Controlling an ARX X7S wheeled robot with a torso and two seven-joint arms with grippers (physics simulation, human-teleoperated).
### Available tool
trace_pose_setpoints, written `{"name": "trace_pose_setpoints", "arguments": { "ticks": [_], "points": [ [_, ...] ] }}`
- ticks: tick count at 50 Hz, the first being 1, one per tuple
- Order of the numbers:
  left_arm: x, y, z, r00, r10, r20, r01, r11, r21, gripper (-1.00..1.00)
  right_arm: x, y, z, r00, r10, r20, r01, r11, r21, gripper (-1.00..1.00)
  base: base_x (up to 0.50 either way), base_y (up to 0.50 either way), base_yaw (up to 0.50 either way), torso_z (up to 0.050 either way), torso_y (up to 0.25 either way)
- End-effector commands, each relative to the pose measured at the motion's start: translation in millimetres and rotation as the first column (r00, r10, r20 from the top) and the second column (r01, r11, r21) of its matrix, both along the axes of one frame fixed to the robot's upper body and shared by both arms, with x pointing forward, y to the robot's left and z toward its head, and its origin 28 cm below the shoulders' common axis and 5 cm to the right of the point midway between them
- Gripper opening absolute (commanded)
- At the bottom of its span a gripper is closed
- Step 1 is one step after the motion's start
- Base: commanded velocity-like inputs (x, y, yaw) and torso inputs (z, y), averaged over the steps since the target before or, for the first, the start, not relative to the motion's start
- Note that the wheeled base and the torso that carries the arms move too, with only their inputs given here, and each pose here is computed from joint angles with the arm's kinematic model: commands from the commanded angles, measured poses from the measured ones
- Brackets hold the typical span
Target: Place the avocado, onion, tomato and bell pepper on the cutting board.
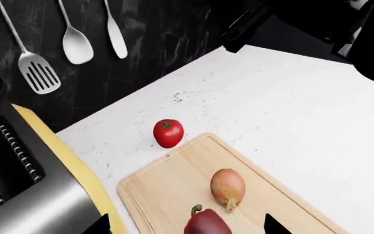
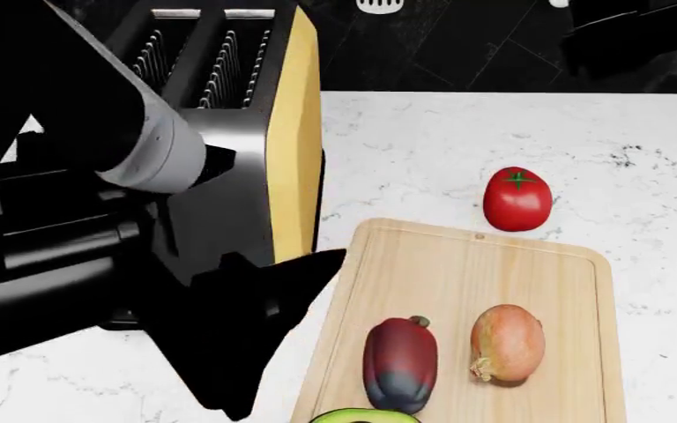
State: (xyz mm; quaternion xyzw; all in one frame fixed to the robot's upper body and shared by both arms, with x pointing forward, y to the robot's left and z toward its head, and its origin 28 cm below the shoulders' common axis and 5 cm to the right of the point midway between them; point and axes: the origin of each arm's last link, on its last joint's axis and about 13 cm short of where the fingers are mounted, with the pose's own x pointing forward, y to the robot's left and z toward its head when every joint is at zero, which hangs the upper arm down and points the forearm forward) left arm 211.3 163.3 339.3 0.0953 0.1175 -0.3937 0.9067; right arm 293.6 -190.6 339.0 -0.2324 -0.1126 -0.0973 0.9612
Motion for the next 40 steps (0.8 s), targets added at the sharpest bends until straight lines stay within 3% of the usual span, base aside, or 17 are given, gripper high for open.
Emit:
{"name": "trace_pose_setpoints", "arguments": {
  "ticks": [1, 9, 17, 26, 40],
  "points": [
    [-32.0, 16.8, 3.6, 0.999, 0.018, 0.044, -0.014, 0.995, -0.096, 1.00, 1.4, 3.2, 4.4, 1.000, 0.017, 0.008, -0.017, 1.000, -0.006, 1.00, 0.00, 0.00, 0.00, 0.000, 0.000],
    [-54.3, 35.5, 2.8, 0.989, 0.126, 0.073, -0.111, 0.978, -0.174, 1.00, 4.4, 3.4, 6.1, 0.999, 0.026, -0.021, -0.027, 0.999, -0.037, 1.00, 0.00, 0.00, 0.00, 0.000, 0.000],
    [-64.2, 56.7, -0.7, 0.955, 0.271, 0.123, -0.241, 0.947, -0.211, 1.00, 14.2, 4.5, 17.2, 0.992, 0.058, -0.110, -0.069, 0.992, -0.103, 1.00, 0.00, 0.00, 0.00, 0.000, 0.000],
    [-73.5, 72.3, -3.9, 0.918, 0.370, 0.139, -0.329, 0.911, -0.250, 1.00, 29.4, 5.2, 25.1, 0.974, 0.058, -0.218, -0.080, 0.992, -0.093, 1.00, 0.00, 0.00, 0.00, 0.000, 0.000],
    [-84.1, 83.4, 3.1, 0.874, 0.455, 0.170, -0.396, 0.871, -0.292, 1.00, 49.9, -4.5, 27.6, 0.926, 0.065, -0.371, -0.082, 0.996, -0.031, 1.00, 0.00, 0.00, 0.00, 0.000, 0.000]
  ]
}}
